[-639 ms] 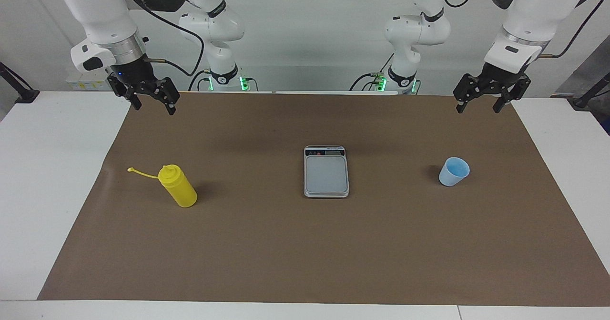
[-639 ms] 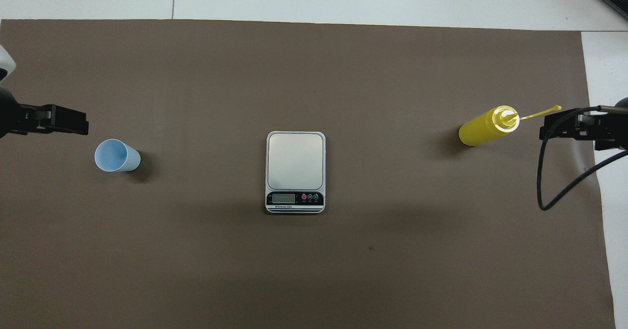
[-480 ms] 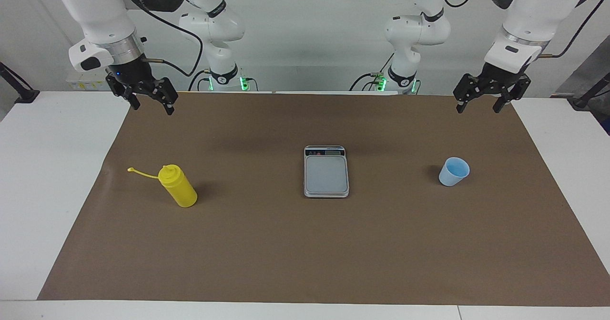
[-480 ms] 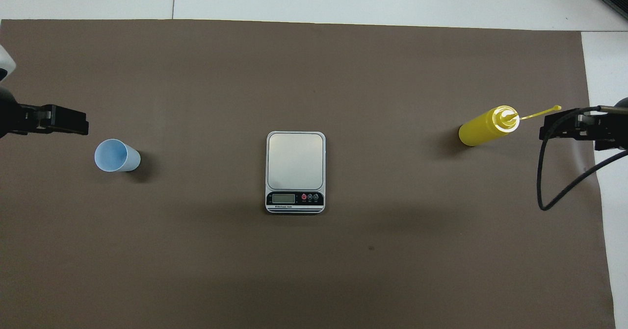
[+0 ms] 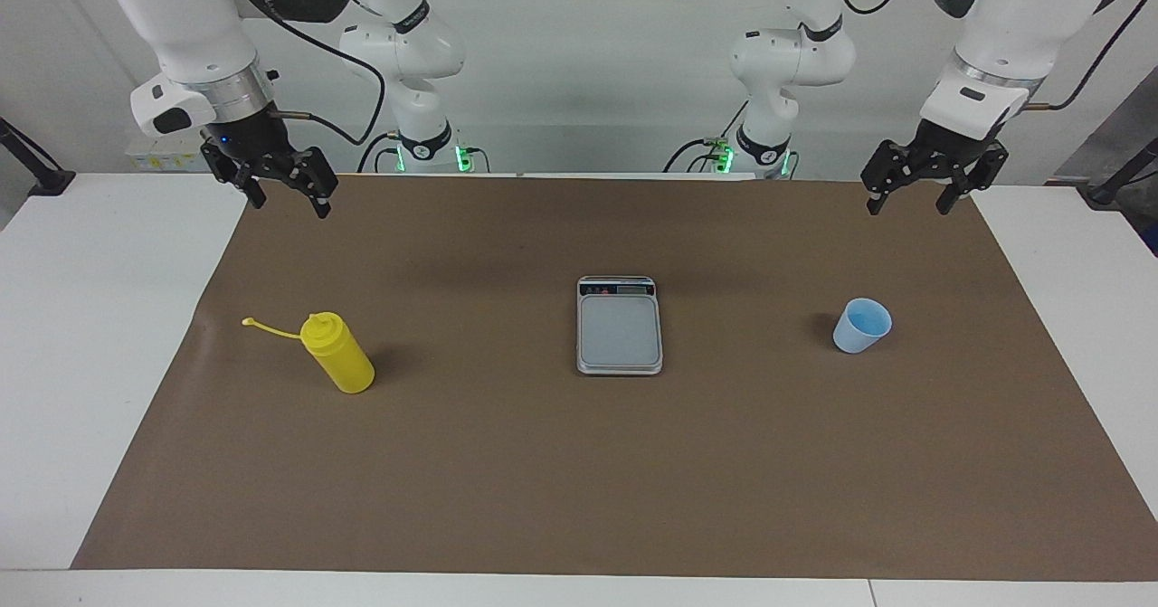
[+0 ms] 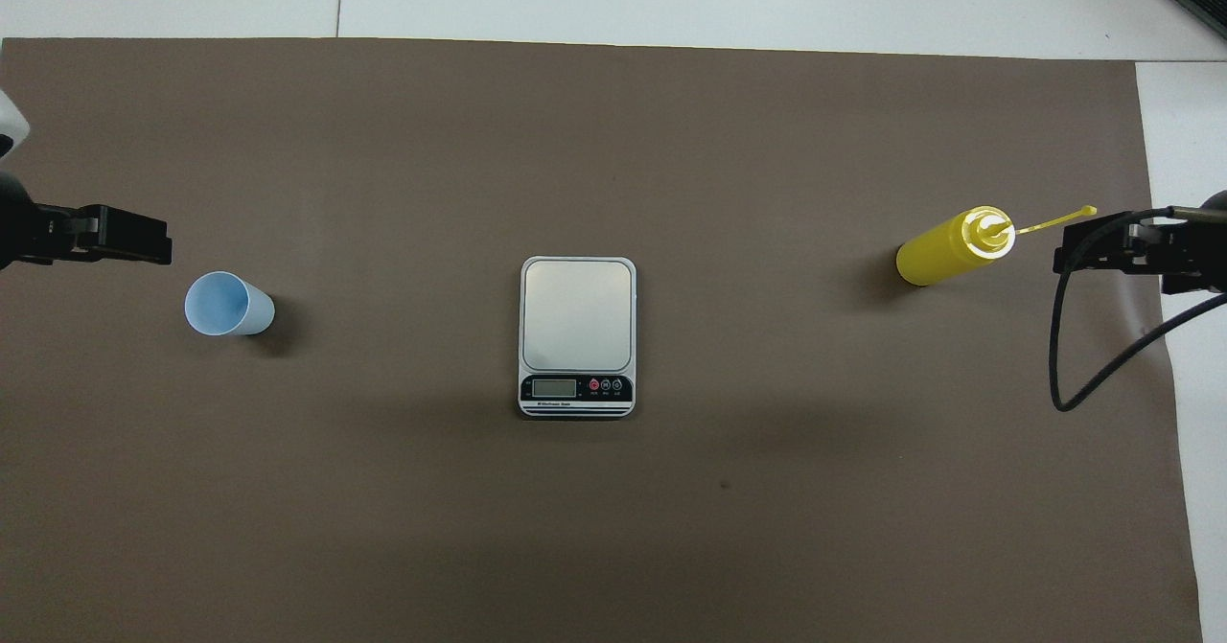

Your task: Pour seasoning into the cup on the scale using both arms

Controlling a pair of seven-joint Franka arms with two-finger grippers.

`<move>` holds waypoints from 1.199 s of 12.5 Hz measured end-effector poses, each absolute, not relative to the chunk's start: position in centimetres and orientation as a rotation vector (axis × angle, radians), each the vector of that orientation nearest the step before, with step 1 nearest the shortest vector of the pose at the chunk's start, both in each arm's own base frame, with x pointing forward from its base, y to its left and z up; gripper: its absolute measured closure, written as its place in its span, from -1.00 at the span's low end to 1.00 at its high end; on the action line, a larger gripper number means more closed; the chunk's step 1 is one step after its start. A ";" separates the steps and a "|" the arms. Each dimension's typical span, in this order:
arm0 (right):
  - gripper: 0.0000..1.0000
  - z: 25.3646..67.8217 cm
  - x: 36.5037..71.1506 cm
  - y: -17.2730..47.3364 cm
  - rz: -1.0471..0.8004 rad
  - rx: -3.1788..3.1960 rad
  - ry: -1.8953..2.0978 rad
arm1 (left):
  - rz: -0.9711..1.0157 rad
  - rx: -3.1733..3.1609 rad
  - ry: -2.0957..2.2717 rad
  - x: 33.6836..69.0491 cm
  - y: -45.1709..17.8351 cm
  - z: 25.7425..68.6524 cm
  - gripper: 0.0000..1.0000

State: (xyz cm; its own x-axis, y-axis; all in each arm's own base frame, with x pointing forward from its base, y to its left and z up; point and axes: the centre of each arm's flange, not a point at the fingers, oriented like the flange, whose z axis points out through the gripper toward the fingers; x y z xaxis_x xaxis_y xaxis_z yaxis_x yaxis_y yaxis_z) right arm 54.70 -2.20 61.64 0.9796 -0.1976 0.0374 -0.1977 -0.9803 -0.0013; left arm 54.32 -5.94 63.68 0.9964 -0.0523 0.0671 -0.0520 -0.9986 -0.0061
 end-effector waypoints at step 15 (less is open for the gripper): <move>-1.00 61.6 54.7 -2.2 0.059 3.123 -0.312 | -0.277 -3.134 -0.006 54.6 -2.6 45.8 -1.00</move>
